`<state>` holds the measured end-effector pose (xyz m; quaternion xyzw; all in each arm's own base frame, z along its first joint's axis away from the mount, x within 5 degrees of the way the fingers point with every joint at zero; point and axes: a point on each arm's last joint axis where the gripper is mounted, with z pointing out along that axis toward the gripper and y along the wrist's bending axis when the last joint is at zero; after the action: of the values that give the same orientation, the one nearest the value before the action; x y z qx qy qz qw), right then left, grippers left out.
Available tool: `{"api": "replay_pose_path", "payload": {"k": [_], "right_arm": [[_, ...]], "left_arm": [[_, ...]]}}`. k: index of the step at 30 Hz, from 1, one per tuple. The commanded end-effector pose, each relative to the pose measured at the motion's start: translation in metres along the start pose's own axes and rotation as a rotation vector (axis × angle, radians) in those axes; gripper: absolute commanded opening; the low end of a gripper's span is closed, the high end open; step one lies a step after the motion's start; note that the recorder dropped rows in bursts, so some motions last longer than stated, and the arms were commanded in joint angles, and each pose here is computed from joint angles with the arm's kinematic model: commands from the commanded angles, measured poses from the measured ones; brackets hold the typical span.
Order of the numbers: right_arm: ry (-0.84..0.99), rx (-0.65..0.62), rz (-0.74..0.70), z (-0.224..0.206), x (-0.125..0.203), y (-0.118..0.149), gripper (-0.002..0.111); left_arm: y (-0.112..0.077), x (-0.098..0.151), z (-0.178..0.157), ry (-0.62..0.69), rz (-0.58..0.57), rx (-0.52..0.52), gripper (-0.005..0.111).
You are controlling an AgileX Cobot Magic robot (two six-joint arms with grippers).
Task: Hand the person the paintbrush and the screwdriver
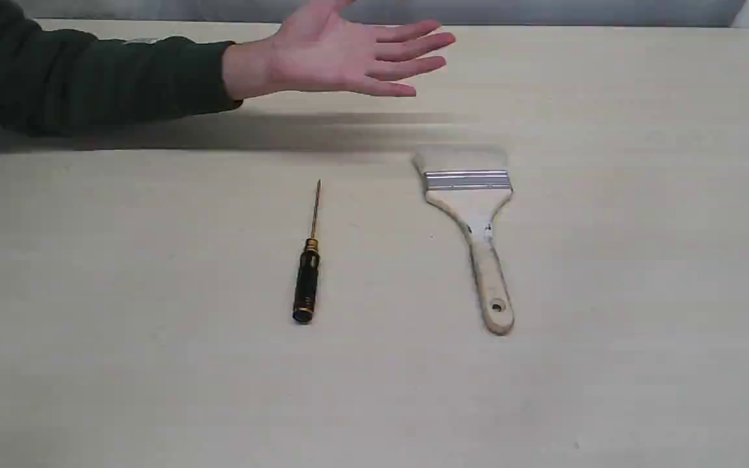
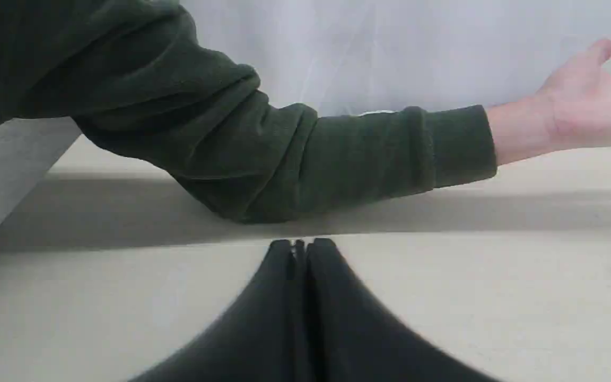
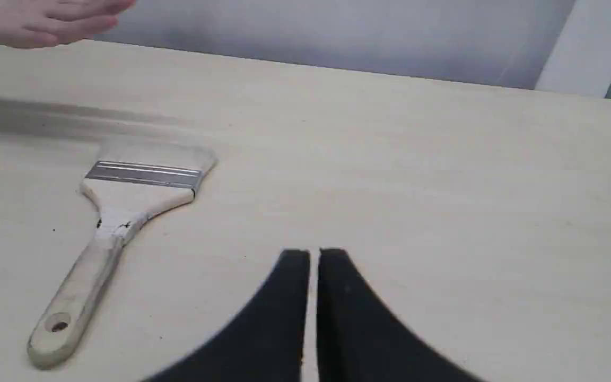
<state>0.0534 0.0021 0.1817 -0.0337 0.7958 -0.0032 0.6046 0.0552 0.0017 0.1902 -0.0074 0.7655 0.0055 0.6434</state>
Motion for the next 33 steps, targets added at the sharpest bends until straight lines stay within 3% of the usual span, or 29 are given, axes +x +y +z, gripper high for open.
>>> {"api": "replay_pose_path", "payload": {"k": [1,9,20,28,33], "right_arm": [[-0.014,0.006,-0.002,0.0,0.0,0.0,0.004],[-0.035,0.008,-0.002,0.0,-0.002,0.0,0.004],[-0.331,0.027,-0.003,-0.005,-0.029,-0.002,0.004],[-0.386,0.03,0.001,-0.007,-0.033,-0.002,0.004],[-0.466,0.017,0.077,-0.01,-0.04,-0.003,0.004]], "left_arm": [[-0.001,0.0,0.0,-0.011,-0.004,0.008,0.0],[-0.001,0.0,0.0,-0.011,-0.004,0.008,0.0],[0.0,0.0,0.0,-0.011,-0.002,0.008,0.0],[0.0,0.0,0.0,-0.011,-0.002,0.008,0.0],[0.0,0.0,0.0,-0.011,-0.002,0.008,0.0]]}}
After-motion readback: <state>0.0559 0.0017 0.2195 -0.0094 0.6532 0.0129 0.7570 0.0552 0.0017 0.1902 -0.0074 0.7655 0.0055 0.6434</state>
